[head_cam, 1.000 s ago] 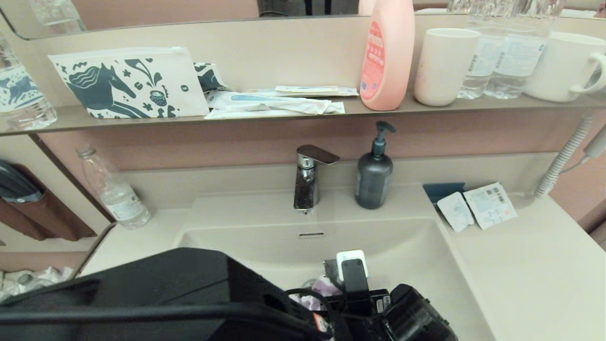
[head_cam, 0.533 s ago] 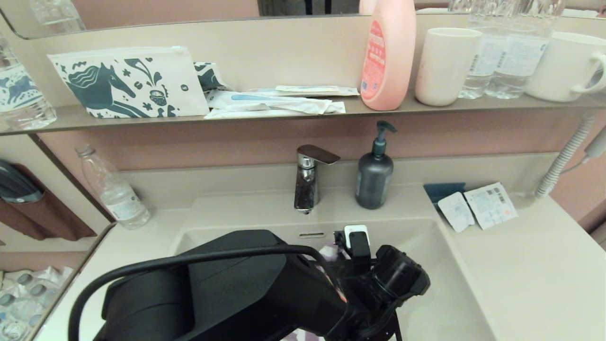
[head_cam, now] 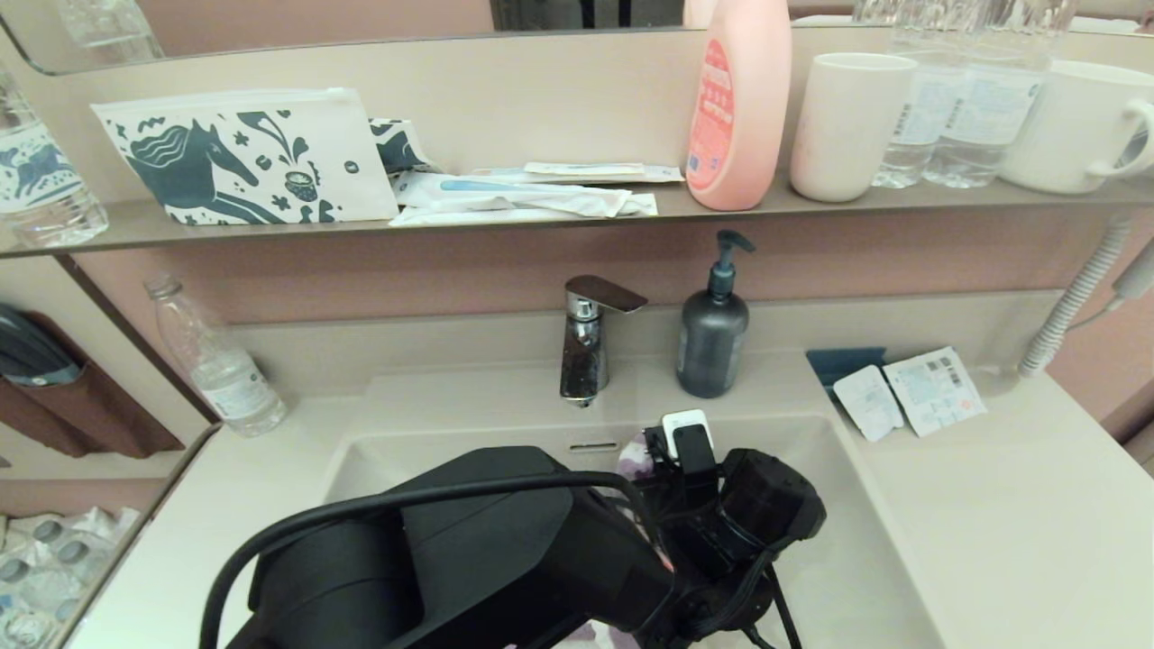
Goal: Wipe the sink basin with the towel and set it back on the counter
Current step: Wipe the sink
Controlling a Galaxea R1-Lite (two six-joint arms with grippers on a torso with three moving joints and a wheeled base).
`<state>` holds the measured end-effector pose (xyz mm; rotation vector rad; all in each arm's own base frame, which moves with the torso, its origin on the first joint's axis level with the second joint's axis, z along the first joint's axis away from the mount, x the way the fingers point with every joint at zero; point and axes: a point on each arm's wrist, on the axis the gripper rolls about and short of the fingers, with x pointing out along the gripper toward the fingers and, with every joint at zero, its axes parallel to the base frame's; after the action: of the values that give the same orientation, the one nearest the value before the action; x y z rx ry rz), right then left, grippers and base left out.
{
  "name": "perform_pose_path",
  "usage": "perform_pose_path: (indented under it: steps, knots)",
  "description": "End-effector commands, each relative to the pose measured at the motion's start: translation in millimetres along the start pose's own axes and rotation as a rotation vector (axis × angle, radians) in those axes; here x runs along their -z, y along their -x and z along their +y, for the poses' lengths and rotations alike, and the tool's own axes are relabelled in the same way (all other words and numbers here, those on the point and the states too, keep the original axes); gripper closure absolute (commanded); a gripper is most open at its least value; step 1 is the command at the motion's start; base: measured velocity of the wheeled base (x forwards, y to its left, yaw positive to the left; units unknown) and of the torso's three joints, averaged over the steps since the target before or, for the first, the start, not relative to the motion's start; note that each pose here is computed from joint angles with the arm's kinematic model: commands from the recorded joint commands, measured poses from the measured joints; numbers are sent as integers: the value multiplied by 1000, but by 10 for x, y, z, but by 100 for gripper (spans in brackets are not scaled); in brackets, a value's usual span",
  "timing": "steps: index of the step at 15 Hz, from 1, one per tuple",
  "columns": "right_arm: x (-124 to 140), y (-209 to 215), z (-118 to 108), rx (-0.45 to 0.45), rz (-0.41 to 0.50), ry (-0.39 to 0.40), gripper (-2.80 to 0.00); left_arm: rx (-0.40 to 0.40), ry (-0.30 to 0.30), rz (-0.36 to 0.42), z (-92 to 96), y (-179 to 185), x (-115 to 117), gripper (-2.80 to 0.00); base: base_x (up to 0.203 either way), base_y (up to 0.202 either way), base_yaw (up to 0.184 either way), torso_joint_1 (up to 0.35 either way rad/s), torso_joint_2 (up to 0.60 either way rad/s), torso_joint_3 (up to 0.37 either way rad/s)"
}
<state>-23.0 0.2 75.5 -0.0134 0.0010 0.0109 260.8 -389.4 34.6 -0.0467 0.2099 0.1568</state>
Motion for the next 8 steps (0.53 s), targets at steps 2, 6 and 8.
perform_pose_path:
  steps: [2, 6, 8]
  knots:
    - [-1, 0, 0, 0, 0, 0, 0, -5, 30, -37, -47, -62, 149, 0, 0, 0, 0, 0, 0, 0]
    - [2, -1, 0, -1, 2, 0, 0, 6, 20, -97, -99, -82, 238, 0, 0, 0, 0, 0, 0, 0]
    - [-1, 0, 0, 0, 0, 0, 0, 14, 5, -148, -103, -101, 260, 0, 0, 0, 0, 0, 0, 0]
